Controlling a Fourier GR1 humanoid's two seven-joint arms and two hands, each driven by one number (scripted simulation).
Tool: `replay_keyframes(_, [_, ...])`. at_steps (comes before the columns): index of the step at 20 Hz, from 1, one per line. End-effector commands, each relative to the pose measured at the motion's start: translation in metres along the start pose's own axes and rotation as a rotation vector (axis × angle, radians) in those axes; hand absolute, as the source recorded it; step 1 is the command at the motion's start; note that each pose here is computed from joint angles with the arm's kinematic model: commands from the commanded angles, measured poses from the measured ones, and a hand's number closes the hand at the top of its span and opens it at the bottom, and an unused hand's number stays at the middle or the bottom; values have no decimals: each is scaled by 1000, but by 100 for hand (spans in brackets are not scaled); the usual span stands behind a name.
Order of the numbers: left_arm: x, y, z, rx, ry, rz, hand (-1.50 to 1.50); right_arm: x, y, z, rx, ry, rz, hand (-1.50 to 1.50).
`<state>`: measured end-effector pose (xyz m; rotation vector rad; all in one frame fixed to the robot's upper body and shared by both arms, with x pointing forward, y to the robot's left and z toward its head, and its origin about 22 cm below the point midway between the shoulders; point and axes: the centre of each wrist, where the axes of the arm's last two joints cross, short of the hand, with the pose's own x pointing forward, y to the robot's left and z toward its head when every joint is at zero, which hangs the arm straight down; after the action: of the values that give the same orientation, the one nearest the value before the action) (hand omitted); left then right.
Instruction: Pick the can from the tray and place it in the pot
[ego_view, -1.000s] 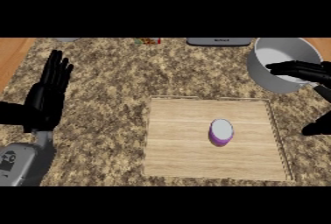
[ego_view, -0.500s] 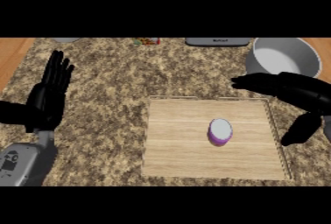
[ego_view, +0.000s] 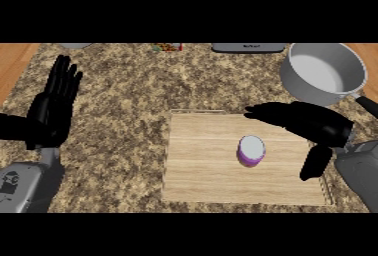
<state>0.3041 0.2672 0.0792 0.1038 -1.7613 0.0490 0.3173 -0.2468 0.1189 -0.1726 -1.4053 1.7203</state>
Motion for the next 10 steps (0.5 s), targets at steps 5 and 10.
replay_keyframes(5, [-3, -12, 5, 4, -4, -3, 0, 2, 29, -2, -15, -58, 8, -150])
replay_keyframes(10, [0, 8, -13, 1, -11, -7, 0, 12, 37, -16, -20, -59, 30, -150])
